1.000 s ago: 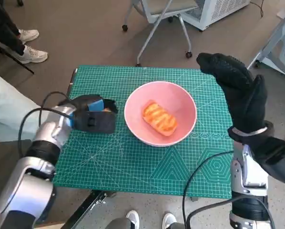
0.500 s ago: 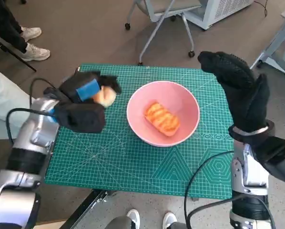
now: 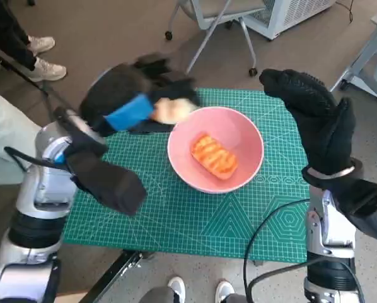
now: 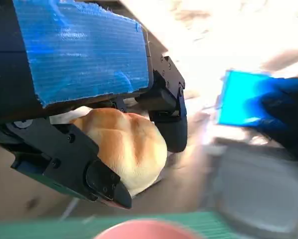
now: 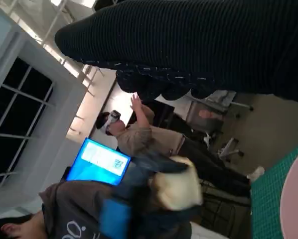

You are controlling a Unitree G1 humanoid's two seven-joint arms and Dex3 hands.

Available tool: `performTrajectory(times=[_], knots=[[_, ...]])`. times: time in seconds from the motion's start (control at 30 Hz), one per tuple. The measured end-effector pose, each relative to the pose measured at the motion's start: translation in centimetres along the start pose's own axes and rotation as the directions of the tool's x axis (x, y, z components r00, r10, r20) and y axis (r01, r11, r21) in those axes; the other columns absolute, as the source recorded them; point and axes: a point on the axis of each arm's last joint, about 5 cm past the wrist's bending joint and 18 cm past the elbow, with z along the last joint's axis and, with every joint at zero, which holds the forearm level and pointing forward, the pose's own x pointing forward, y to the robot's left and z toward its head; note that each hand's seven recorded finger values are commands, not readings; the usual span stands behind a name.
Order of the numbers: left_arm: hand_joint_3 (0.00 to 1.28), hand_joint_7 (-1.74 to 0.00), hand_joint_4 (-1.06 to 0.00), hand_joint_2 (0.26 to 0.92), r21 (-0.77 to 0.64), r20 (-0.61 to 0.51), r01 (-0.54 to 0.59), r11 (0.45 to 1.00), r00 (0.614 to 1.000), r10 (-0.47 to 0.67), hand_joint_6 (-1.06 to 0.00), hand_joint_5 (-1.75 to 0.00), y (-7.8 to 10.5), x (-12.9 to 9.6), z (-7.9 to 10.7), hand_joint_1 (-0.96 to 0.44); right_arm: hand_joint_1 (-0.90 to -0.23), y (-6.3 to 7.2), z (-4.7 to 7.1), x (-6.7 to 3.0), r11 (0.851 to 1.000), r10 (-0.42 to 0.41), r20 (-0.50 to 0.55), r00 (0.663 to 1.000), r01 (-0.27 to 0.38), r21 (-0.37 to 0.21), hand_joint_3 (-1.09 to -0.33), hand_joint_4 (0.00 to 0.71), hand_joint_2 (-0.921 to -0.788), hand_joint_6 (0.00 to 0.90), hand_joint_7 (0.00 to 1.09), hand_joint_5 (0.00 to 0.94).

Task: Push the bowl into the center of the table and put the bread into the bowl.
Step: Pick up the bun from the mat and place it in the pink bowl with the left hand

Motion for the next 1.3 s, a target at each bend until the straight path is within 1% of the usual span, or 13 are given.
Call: performTrajectory(times=[0.13,0.17,0.23,0.27,0.3,0.33,0.37,0.4,0.43,0.53,0.67,0.83,1.3], knots=[[0.02,-1.09,-0.81,0.911,-0.029,0.032,0.044,0.999,0.999,-0.043,-0.67,-1.06,-0.5,1.0,0.5,0.0,-0.684,0.0,0.0,-0.03,1.0,0.003,-0.001,1.0,-0.003,0.0,-0.735,0.182,-0.921,0.0,0.65,0.001],[0.03,-1.11,-0.79,0.914,-0.039,0.037,0.058,0.998,0.998,-0.057,-0.64,-1.08,-0.8,1.2,0.5,0.0,-0.684,0.0,0.0,-0.03,1.0,0.003,0.0,1.0,-0.003,0.0,-0.736,0.182,-0.921,0.0,0.65,0.001],[0.11,-1.23,-0.66,0.918,-0.072,0.036,0.098,0.993,0.995,-0.096,-0.56,-1.18,-1.3,1.6,0.3,0.0,-0.684,-0.1,0.0,-0.1,1.0,0.002,-0.001,1.0,-0.002,-0.001,-0.738,0.183,-0.921,0.001,0.65,0.001],[0.12,-1.0,-0.58,0.893,-0.092,0.034,0.118,0.989,0.993,-0.116,-0.51,-0.93,-1.6,1.8,0.1,0.01,-0.683,-0.1,0.0,-0.14,1.0,0.001,-0.001,1.0,-0.001,-0.001,-0.739,0.183,-0.921,0.001,0.65,0.001],[0.11,-0.76,-0.58,0.888,-0.113,0.032,0.14,0.984,0.99,-0.138,-0.52,-0.68,-1.9,2.0,0.0,0.01,-0.683,-0.1,0.0,-0.19,1.0,0.0,-0.002,1.0,0.0,-0.001,-0.741,0.184,-0.921,0.002,0.65,0.002],[0.09,-0.64,-0.58,0.882,-0.131,0.028,0.164,0.978,0.986,-0.162,-0.52,-0.56,-2.3,2.1,-0.3,0.0,-0.683,-0.1,0.0,-0.24,1.0,0.0,-0.003,1.0,0.0,0.0,-0.742,0.184,-0.921,0.002,0.65,0.002],[0.07,-0.46,-0.57,0.878,-0.147,0.025,0.187,0.971,0.982,-0.185,-0.54,-0.37,-2.7,2.2,-0.5,-0.02,-0.682,-0.1,0.0,-0.3,1.0,-0.001,-0.003,1.0,0.001,0.001,-0.744,0.184,-0.921,0.003,0.65,0.002],[0.05,-0.32,-0.55,0.868,-0.158,0.02,0.206,0.966,0.978,-0.205,-0.53,-0.24,-3.0,2.3,-0.7,-0.05,-0.682,-0.1,0.0,-0.37,1.0,-0.002,-0.003,1.0,0.003,0.004,-0.745,0.184,-0.921,0.003,0.65,0.002],[0.04,-0.27,-0.54,0.864,-0.165,0.016,0.22,0.961,0.975,-0.221,-0.53,-0.19,-3.3,2.3,-0.9,-0.06,-0.682,-0.1,0.0,-0.42,1.0,-0.003,-0.004,1.0,0.003,0.004,-0.746,0.185,-0.921,0.003,0.65,0.002],[0.01,-0.11,-0.45,0.847,-0.178,0.006,0.256,0.95,0.966,-0.259,-0.49,-0.05,-3.9,2.3,-1.4,-0.14,-0.682,-0.2,0.0,-0.6,1.0,-0.006,-0.008,1.0,0.006,0.004,-0.747,0.185,-0.921,0.004,0.65,0.002],[0.0,-0.05,-0.38,0.841,-0.177,-0.004,0.27,0.946,0.961,-0.275,-0.46,-0.01,-4.1,2.2,-1.7,-0.19,-0.682,-0.3,0.0,-0.73,1.0,-0.009,-0.011,1.0,0.009,0.0,-0.748,0.185,-0.921,0.004,0.65,0.002],[0.0,-0.02,-0.35,0.839,-0.167,-0.011,0.272,0.948,0.961,-0.277,-0.45,0.0,-4.0,2.1,-1.7,-0.22,-0.678,-0.5,0.1,-0.81,1.0,-0.011,-0.011,1.0,0.011,-0.009,-0.747,0.186,-0.921,0.006,0.65,0.002],[0.0,-0.01,-0.34,0.834,-0.155,-0.014,0.247,0.956,0.968,-0.252,-0.46,0.0,-3.4,2.0,-1.7,-0.22,-0.662,-0.5,0.2,-0.83,1.0,-0.022,-0.012,1.0,0.022,-0.014,-0.748,0.188,-0.921,0.011,0.64,0.003]])
